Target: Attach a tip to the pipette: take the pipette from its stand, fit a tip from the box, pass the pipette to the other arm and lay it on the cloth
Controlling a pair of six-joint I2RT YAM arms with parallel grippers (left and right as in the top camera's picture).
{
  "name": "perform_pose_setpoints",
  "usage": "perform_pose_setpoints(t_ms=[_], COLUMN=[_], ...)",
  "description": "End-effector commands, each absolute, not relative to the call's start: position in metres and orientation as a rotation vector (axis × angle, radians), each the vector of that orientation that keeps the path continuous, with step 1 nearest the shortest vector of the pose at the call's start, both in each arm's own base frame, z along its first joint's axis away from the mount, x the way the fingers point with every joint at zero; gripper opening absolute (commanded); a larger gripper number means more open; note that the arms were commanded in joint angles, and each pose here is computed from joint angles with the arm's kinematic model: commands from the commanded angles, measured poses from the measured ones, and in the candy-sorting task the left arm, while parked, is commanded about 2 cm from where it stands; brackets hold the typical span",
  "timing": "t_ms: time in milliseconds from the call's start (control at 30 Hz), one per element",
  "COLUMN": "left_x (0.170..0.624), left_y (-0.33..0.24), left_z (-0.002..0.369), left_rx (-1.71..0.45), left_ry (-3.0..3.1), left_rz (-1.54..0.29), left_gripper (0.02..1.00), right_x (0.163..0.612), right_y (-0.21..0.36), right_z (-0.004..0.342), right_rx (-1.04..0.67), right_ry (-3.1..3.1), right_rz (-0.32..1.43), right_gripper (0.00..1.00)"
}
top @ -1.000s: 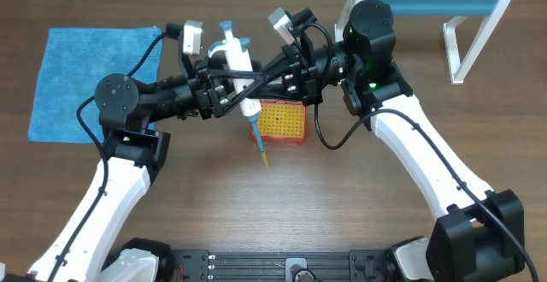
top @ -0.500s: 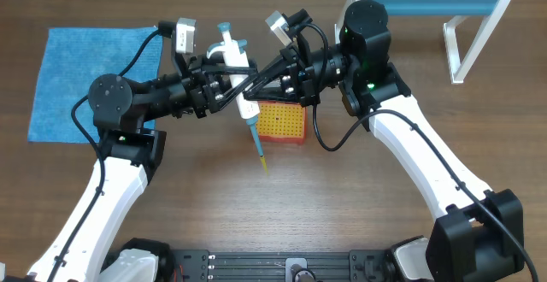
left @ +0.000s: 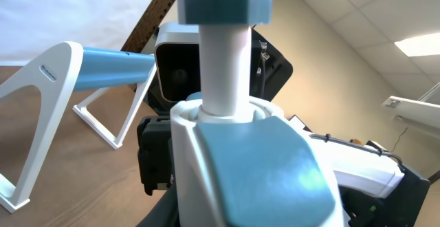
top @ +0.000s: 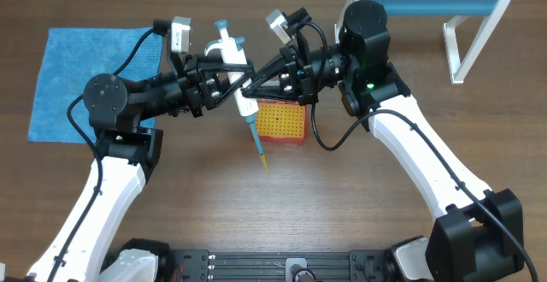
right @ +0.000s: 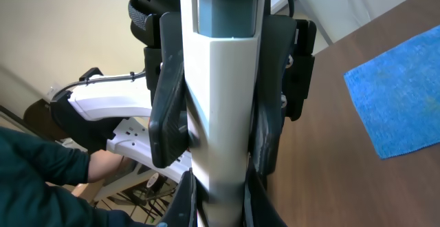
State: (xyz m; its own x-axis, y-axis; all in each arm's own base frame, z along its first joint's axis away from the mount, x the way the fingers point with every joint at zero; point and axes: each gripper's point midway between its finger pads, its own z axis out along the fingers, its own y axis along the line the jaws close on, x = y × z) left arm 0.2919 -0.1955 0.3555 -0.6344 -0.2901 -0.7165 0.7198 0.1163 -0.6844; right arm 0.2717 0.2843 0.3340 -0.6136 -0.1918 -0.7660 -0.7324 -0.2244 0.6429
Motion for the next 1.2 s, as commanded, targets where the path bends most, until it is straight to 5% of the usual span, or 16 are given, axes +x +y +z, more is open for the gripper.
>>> perform_pose_setpoints(t_ms=[33, 133, 167, 233, 300, 567, 933, 1067, 1200], left_x=[0.299, 0.298, 0.298, 0.298, 0.298, 0.302, 0.336, 0.34, 0.329], left_y=[-0.187, -0.187, -0.187, -0.187, -0.187, -0.186, -0.17, -0.161, -0.13], left_z=[0.367, 0.37, 0.37, 0.37, 0.37, 0.368, 0.256, 0.272, 0.305], left_rx=[0.406, 0.422, 0.423, 0.423, 0.423, 0.409, -0.035, -0.104, -0.154], left_ry=[1.567, 1.548, 1.548, 1.548, 1.548, 1.551, 2.025, 2.128, 2.282], left_rz=[-1.589, -1.581, -1.582, -1.582, -1.582, -1.559, -1.41, -1.299, -0.99], left_gripper=[0.027, 0.027, 0.027, 0.027, 0.029, 0.025, 0.027, 0.025, 0.025], right_x=[0.259, 0.259, 0.259, 0.259, 0.259, 0.287, 0.34, 0.354, 0.361], right_y=[0.283, 0.283, 0.283, 0.283, 0.283, 0.251, 0.143, 0.103, 0.064], right_z=[0.343, 0.343, 0.343, 0.343, 0.343, 0.356, 0.375, 0.378, 0.386], right_rx=[-1.187, -1.187, -1.187, -1.187, -1.187, -1.08, -0.895, -0.828, -0.81], right_ry=[1.588, 1.588, 1.588, 1.588, 1.588, 1.609, 1.543, 1.536, 1.494], right_rz=[1.906, 1.907, 1.907, 1.907, 1.906, 1.825, 1.461, 1.339, 1.17], right_gripper=[0.108, 0.167, 0.329, 0.428, 0.776, 0.798, 0.803, 0.805, 0.807])
